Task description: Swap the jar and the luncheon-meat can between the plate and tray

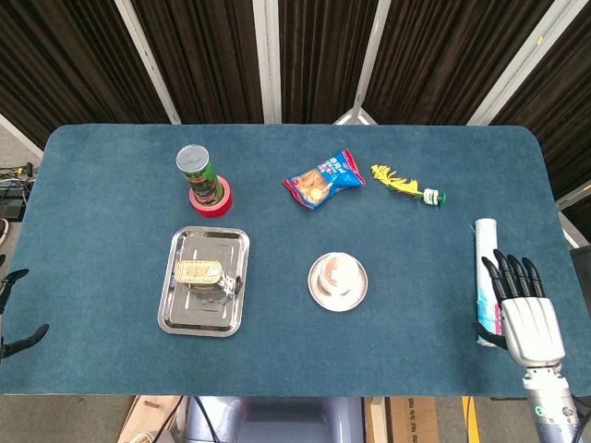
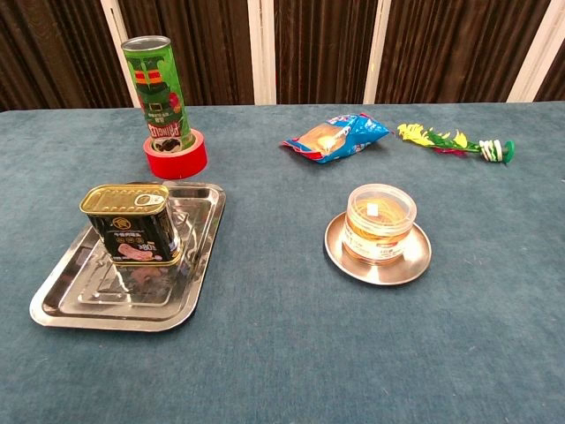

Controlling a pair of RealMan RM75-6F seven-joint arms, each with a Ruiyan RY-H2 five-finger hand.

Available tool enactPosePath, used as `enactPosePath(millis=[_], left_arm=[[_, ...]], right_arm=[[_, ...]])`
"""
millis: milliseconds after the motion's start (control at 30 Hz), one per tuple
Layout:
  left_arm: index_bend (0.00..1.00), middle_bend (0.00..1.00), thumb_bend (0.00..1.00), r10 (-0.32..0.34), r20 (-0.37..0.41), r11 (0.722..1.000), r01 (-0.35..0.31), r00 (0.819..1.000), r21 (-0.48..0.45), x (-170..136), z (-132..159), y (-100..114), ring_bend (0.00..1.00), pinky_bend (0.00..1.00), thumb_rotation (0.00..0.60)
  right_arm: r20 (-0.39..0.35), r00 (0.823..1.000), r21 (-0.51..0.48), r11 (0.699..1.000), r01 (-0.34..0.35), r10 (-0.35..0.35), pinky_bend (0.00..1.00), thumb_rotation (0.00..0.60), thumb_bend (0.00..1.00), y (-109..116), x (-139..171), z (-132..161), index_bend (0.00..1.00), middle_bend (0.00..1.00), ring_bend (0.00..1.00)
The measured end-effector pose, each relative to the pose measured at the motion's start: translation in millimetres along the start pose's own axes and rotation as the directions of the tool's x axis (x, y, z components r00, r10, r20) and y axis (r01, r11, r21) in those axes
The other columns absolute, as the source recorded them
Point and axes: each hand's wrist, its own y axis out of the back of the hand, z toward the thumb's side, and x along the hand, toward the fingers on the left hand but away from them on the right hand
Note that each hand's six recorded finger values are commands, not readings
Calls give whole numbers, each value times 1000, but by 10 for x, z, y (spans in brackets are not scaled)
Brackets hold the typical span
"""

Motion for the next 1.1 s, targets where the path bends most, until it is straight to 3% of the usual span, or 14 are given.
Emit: enactPosePath(millis=[167,567,1100], left_arm=[[200,0,224,10,0,1000,-10,1000,-6,-8,7,25,0,36,600],[200,0,224,16,11,1000,-16,1000,-7,-45,39,22,0,36,600],[200,0,224,28,14,1000,-28,1000,-13,-50,54,38,0,36,600]], right_arm=[[-5,1000,-2,1000,-23,23,0,600,64,-88,-29,32,18,8,0],[18,1000,-55,998,-13,14,0,600,63,-20,2,-12,8,7,0],[-50,993,-152,982,-115,109,0,600,15,-144,-4,187,0,7,0]])
